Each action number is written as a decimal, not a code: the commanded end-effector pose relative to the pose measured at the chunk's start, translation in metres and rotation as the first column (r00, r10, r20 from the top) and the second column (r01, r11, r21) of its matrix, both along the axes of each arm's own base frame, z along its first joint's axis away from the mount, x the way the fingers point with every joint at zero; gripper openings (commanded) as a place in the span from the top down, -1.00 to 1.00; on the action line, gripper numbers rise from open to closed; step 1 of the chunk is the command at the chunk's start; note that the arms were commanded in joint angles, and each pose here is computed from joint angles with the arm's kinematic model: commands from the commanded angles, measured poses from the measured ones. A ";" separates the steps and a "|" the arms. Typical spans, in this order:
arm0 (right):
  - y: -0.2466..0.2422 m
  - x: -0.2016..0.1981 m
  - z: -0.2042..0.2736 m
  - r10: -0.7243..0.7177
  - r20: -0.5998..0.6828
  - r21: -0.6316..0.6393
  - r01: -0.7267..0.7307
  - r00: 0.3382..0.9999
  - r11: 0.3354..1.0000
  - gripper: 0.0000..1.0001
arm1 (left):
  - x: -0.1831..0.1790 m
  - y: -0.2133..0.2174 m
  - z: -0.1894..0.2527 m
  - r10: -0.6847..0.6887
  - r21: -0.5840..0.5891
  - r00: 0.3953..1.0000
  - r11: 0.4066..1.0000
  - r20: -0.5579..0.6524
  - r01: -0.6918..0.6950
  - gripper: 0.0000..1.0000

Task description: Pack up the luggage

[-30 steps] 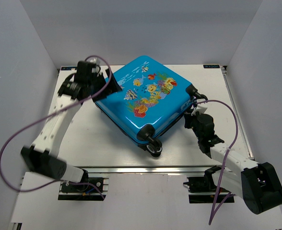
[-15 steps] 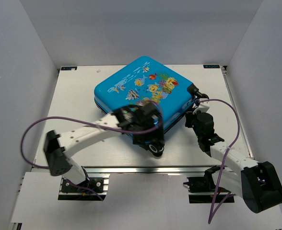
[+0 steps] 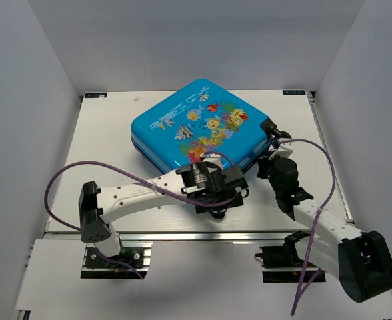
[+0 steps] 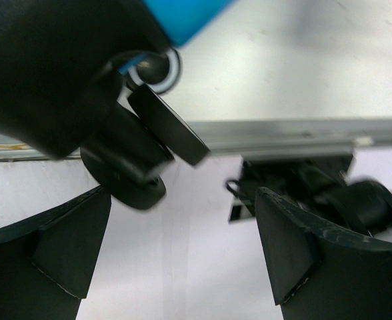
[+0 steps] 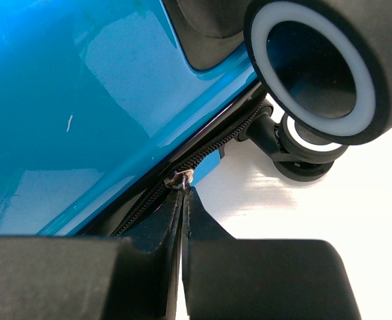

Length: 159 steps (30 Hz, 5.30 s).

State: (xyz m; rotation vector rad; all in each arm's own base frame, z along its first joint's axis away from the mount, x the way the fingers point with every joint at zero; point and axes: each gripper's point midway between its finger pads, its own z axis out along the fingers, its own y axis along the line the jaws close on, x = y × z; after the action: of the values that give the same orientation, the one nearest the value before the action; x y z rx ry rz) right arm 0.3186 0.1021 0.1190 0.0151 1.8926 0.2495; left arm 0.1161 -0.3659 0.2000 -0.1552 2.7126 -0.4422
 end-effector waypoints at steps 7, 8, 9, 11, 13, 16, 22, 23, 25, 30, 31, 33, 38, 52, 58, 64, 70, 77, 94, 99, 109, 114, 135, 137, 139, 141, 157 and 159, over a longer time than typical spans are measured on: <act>-0.006 0.013 0.067 -0.072 0.214 0.101 0.052 0.974 0.994 1.00 | 0.025 0.005 -0.032 0.222 0.021 0.971 0.974 0.093 -0.225 -0.96; -0.006 0.012 0.066 -0.071 0.212 0.102 0.051 0.975 0.994 1.00 | 0.028 0.011 -0.038 0.241 0.035 0.966 0.969 0.095 -0.245 -0.96; -0.005 0.012 0.067 -0.070 0.216 0.109 0.047 0.974 0.993 1.00 | 0.032 0.012 -0.039 0.266 0.026 0.959 0.963 0.096 -0.270 -0.96; -0.004 0.011 0.060 -0.061 0.209 0.108 0.039 0.976 0.993 1.00 | 0.036 0.014 -0.040 0.274 0.027 0.954 0.960 0.119 -0.279 -0.93; -0.003 0.010 0.058 -0.059 0.209 0.110 0.036 0.976 0.993 1.00 | 0.041 0.021 -0.040 0.297 0.041 0.943 0.951 0.147 -0.306 -0.87; -0.007 0.010 0.056 -0.075 0.206 0.109 0.053 0.976 0.993 1.00 | 0.047 0.030 -0.043 0.322 0.066 0.930 0.939 0.177 -0.337 -0.53; -0.033 0.013 0.028 -0.225 0.127 0.087 0.215 0.966 0.973 1.00 | 0.044 0.055 -0.052 0.345 0.098 0.922 0.926 0.177 -0.365 0.92; -0.039 0.013 0.022 -0.253 0.110 0.084 0.245 0.961 0.966 1.00 | 0.046 0.060 -0.047 0.370 0.059 0.914 0.922 0.166 -0.384 1.00; -0.053 0.016 0.011 -0.326 0.068 0.073 0.321 0.943 0.944 1.00 | 0.043 0.084 -0.069 0.385 0.093 0.910 0.911 0.157 -0.402 1.00; -0.089 0.024 0.004 -0.461 0.034 0.067 0.458 0.887 0.887 1.00 | 0.042 0.136 -0.069 0.496 0.004 0.858 0.865 0.134 -0.501 1.00; -0.094 0.024 0.004 -0.475 0.035 0.068 0.472 0.880 0.879 1.00 | 0.041 0.149 -0.074 0.516 0.018 0.845 0.852 0.138 -0.523 1.00; -0.110 0.028 0.004 -0.511 0.041 0.075 0.507 0.859 0.859 1.00 | 0.041 0.166 -0.069 0.543 0.017 0.826 0.834 0.152 -0.551 1.00; -0.117 0.051 0.016 -0.449 0.129 0.091 0.441 0.884 0.893 1.00 | 0.041 0.189 -0.070 0.550 0.117 0.815 0.811 0.184 -0.573 1.00; -0.171 0.125 0.035 -0.324 0.242 0.097 0.309 0.915 0.946 1.00 | 0.043 0.232 -0.076 0.611 0.194 0.770 0.746 0.181 -0.637 1.00; -0.141 0.136 0.044 0.006 0.360 0.013 -0.012 0.933 1.000 1.00 | 0.058 0.225 -0.075 0.567 0.248 0.803 0.764 0.183 -0.596 1.00; -0.158 0.182 0.070 -0.023 0.531 0.039 0.003 0.847 0.999 1.00 | 0.061 0.222 -0.092 0.507 0.321 0.853 0.792 0.126 -0.519 1.00; -0.154 0.215 0.096 0.047 0.648 -0.037 -0.031 0.760 0.999 1.00 | 0.063 0.225 -0.097 0.470 0.393 0.877 0.792 0.096 -0.467 1.00; -0.075 0.249 0.104 0.252 0.710 -0.136 -0.224 0.657 0.965 1.00 | 0.064 0.225 -0.105 0.447 0.391 0.892 0.812 0.061 -0.434 1.00; 0.088 0.336 0.115 0.301 0.799 -0.099 -0.381 0.521 0.919 1.00 | 0.056 0.249 -0.088 0.493 0.391 0.867 0.785 0.074 -0.480 1.00; 0.084 0.285 0.126 0.322 0.804 -0.141 -0.365 0.501 0.920 1.00 | 0.062 0.252 -0.065 0.489 0.383 0.866 0.783 0.109 -0.490 0.19; 0.035 0.129 0.094 0.278 0.730 -0.198 -0.196 0.624 0.960 1.00 | 0.116 0.242 0.026 0.456 0.233 0.819 0.804 0.348 -0.547 -0.96; 0.022 0.085 0.086 0.257 0.698 -0.225 -0.135 0.668 0.965 1.00 | 0.133 0.244 0.063 0.487 0.148 0.762 0.794 0.427 -0.590 -0.96; 0.118 -0.065 0.064 0.502 0.503 -0.109 -0.525 0.704 0.844 1.00 | 0.207 0.261 0.007 0.520 0.280 0.804 0.758 0.289 -0.590 -0.96; 0.118 -0.068 0.057 0.504 0.471 -0.107 -0.520 0.724 0.848 1.00 | 0.224 0.262 -0.005 0.516 0.267 0.810 0.769 0.280 -0.582 -0.96; 0.122 -0.074 0.061 0.520 0.482 -0.146 -0.520 0.706 0.842 1.00 | 0.241 0.271 -0.026 0.524 0.287 0.814 0.763 0.252 -0.580 -0.96; 0.125 -0.073 0.062 0.520 0.475 -0.166 -0.509 0.709 0.845 1.00 | 0.264 0.272 -0.032 0.510 0.265 0.821 0.780 0.259 -0.568 -0.96; 0.181 -0.058 0.071 0.484 0.467 -0.155 -0.470 0.740 0.869 1.00 | 0.412 0.200 -0.072 0.207 0.181 0.943 0.949 0.259 -0.258 -0.96; 0.182 -0.052 0.076 0.457 0.467 -0.159 -0.436 0.757 0.886 1.00 | 0.414 0.193 -0.053 0.182 0.171 0.943 0.957 0.278 -0.235 -0.96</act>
State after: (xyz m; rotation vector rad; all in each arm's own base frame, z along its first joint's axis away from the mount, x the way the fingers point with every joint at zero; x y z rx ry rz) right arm 0.2509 0.2657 0.1210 -0.6482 1.5351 0.4440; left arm 0.5616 -0.1134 0.2374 -0.4721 2.0737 0.0644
